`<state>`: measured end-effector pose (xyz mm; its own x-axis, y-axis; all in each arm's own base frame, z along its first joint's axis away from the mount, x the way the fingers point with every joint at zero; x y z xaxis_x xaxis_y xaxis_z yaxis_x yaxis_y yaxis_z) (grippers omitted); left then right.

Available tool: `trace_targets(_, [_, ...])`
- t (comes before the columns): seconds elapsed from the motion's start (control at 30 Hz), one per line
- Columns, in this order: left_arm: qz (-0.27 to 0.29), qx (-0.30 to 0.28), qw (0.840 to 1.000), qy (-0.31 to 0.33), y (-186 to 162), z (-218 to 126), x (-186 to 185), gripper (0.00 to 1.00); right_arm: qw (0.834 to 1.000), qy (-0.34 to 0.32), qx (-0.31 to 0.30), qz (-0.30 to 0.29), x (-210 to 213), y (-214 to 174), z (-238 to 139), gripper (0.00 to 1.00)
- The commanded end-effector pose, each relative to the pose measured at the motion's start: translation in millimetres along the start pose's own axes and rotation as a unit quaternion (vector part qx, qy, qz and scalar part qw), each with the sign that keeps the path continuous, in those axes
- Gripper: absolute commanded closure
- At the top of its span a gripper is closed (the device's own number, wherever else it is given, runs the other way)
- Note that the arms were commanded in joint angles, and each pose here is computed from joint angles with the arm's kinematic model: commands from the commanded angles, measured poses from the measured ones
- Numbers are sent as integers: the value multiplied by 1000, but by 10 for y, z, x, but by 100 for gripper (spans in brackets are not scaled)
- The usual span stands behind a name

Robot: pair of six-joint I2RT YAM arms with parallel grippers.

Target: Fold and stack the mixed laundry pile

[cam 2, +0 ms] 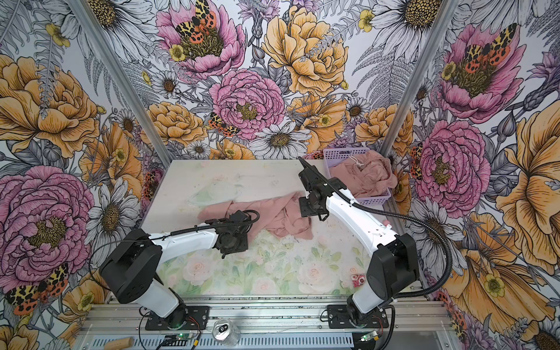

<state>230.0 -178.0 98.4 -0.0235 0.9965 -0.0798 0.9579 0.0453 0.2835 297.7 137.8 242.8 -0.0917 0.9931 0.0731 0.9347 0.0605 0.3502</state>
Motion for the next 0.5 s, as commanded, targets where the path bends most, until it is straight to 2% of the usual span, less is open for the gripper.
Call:
trace_targets(0.0, [12,6,1000,21,-37,26,24,81,1000,3,-15,12,-39,-25,-62,46])
trace_targets(0.13, [10,-7,999,31,-53,-84,83,100,1000,3,-10,18,-64,-69,5,46])
trace_targets(0.3, [1,-60,997,52,18,-433,237,100,999,28,-4,39,-106,-108,141,46])
trace_targets(0.47, [-41,-126,990,41,181,-888,493,100,995,81,8,50,5,-139,374,40])
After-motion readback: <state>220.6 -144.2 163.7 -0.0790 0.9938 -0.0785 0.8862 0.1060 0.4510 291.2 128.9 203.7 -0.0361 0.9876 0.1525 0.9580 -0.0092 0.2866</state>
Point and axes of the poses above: each gripper's point midway between its finger pads, its own z axis out along the fingers, its own x axis along the line the jaws close on, y = z × x, the point moved 8 cm from there along -z, back along the fingers, and after that the axes turned 5 degrees about z, right-handed, at the moved point
